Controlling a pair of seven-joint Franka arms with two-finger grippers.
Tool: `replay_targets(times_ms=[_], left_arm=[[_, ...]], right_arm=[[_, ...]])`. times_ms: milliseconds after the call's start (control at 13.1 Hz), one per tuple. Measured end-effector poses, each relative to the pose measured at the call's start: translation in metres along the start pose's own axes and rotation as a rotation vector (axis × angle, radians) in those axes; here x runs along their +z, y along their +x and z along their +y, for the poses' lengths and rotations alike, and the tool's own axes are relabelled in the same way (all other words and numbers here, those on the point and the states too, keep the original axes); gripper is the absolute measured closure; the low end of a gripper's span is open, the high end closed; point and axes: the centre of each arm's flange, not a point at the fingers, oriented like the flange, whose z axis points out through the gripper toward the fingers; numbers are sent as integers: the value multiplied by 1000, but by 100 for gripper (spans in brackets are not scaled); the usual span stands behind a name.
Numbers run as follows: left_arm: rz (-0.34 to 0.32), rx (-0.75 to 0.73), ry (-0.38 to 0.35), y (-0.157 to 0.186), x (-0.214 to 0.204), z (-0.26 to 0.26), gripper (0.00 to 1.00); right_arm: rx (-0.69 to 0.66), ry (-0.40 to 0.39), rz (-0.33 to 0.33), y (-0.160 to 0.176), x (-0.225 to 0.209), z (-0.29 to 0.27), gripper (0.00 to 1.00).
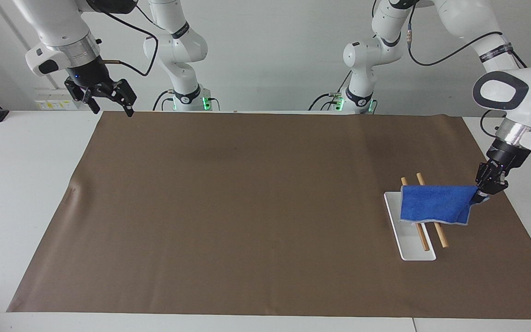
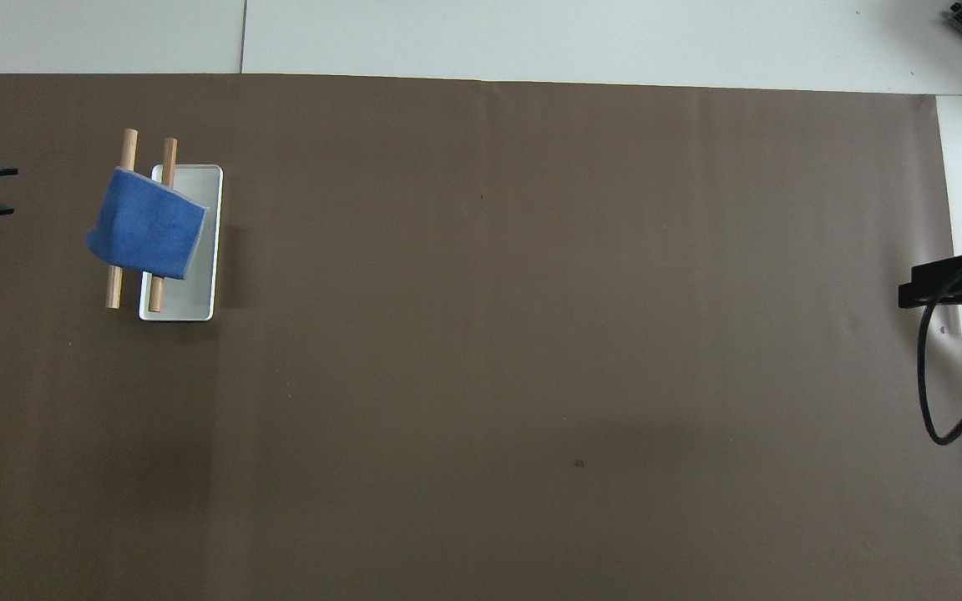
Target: Right arm passes towel to left arm to hang
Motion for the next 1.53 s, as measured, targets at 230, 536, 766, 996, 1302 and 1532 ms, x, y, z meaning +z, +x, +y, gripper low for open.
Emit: replay_targets(times_ms=[230, 536, 766, 996, 1302, 1532], left_arm=[[-2, 5, 1, -1, 0, 0, 5], [-32, 24, 7, -13, -11, 7, 0], [-81, 70, 15, -41, -34, 21, 0], [-166, 152, 43, -92, -53, 39, 0], [-292, 248, 118, -154, -58, 50, 0], [-341, 321, 142, -196, -49, 62, 0]], right_arm=[[-1, 0, -4, 0, 2, 0, 0], [-1, -1, -17, -1, 8, 0, 0], [-1, -1, -18, -2, 8, 0, 0], [-1, -1, -20, -2, 9, 0, 0], [13, 0, -5, -1, 8, 0, 0], [31, 3, 29, 3, 2, -1, 0]])
